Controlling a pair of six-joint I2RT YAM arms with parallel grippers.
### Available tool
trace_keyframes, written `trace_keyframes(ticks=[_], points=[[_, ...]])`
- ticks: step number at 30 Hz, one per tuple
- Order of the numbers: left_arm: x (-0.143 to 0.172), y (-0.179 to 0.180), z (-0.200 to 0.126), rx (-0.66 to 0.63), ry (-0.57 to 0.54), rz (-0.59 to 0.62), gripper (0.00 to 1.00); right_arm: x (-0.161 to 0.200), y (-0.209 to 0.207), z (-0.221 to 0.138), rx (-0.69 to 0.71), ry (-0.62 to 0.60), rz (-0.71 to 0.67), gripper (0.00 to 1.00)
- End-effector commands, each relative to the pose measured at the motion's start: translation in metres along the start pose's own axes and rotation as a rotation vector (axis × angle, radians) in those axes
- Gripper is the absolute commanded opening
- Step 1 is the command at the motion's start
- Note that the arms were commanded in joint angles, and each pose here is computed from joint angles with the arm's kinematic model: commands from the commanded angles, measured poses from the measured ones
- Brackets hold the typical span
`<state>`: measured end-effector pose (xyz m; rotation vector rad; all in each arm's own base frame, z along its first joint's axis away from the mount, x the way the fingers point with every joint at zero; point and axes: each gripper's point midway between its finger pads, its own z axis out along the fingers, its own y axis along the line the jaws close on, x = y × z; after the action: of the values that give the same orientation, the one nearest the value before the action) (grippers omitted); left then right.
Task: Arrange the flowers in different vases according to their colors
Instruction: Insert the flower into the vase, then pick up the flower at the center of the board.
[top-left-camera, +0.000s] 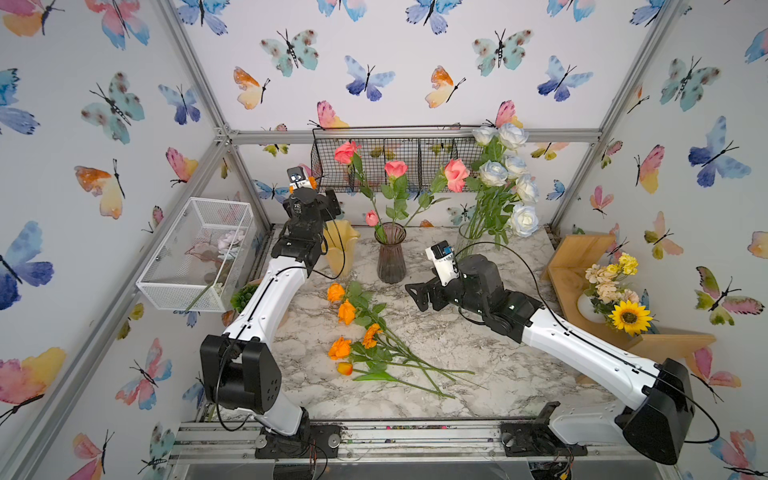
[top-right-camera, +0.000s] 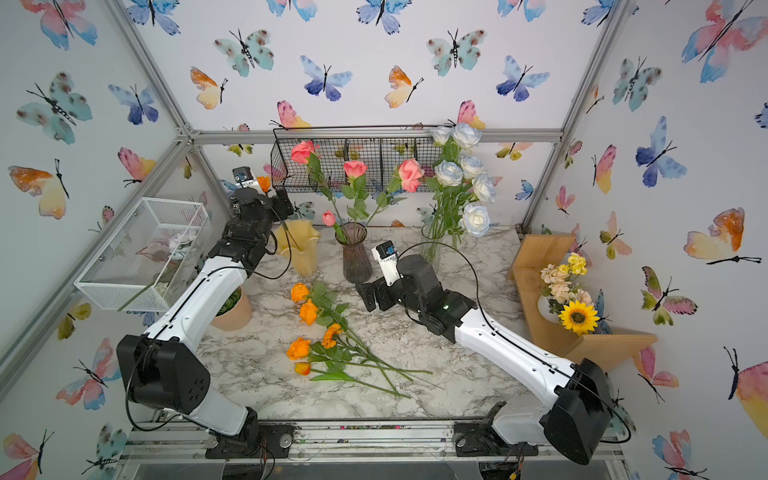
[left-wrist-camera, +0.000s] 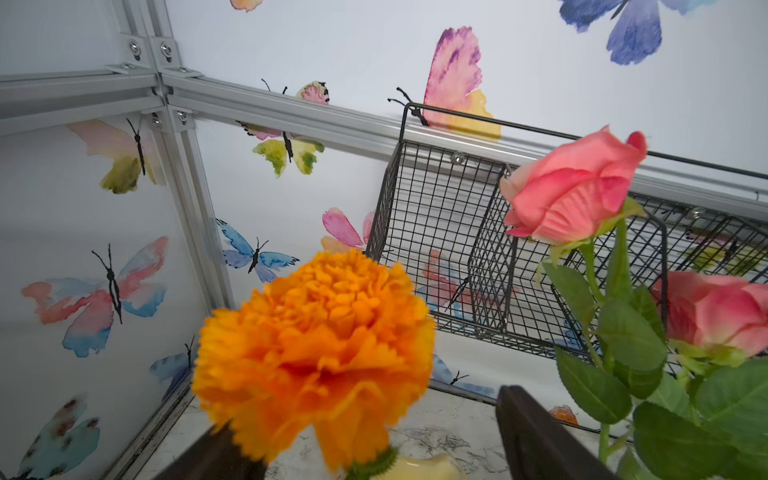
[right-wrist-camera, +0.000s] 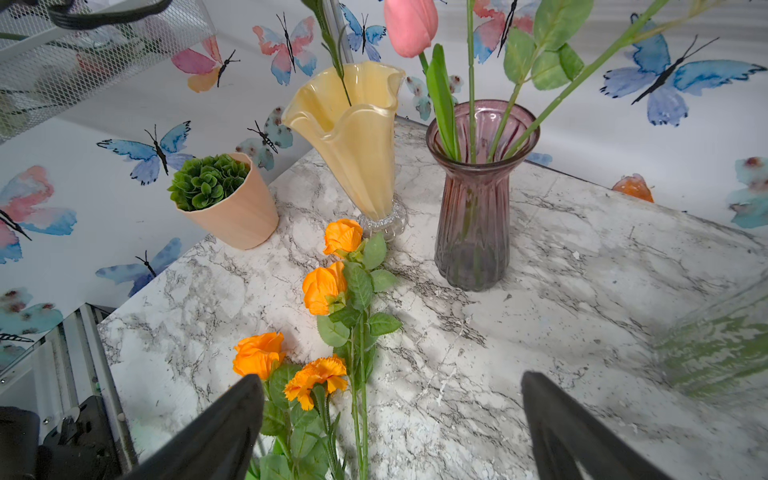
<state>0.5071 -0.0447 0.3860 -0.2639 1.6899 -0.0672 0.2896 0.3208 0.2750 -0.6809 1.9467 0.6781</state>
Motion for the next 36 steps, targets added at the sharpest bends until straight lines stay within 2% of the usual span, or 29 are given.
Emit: trace_keyframes(ticks=[1,5,9,11,17,20,23,30,36], points=[[-0.013,-0.006,-0.017,0.055,0.011,-0.062,0.99,-0.014,0.003,-0.007,-0.017,-0.022,0.000,0.99],[-0.014,-0.002,-0.033,0.052,0.024,-0.111,0.99,-0.003,0.001,-0.002,-0.024,0.037,0.019,0.99],[-0.012,0.000,-0.051,0.073,0.037,-0.143,0.99,0.019,0.008,0.006,-0.084,0.152,0.054,0.99],[-0.014,0.002,-0.063,0.082,0.034,-0.159,0.99,0.034,0.012,0.010,-0.114,0.218,0.072,0.96],[-0.010,0.008,-0.107,0.124,0.044,-0.193,0.99,0.094,0.027,0.019,-0.224,0.424,0.127,0.75],[0.001,0.011,-0.133,0.162,0.072,-0.192,0.99,0.124,0.029,0.023,-0.253,0.524,0.152,0.57],[0.017,0.017,-0.159,0.183,0.105,-0.200,0.99,0.146,0.028,0.028,-0.255,0.600,0.161,0.44],[0.051,0.030,-0.223,0.246,0.165,-0.167,0.99,0.185,0.032,0.036,-0.216,0.699,0.080,0.41],[0.082,0.043,-0.253,0.227,0.221,-0.124,0.99,0.210,0.040,0.044,-0.204,0.750,-0.002,0.40]])
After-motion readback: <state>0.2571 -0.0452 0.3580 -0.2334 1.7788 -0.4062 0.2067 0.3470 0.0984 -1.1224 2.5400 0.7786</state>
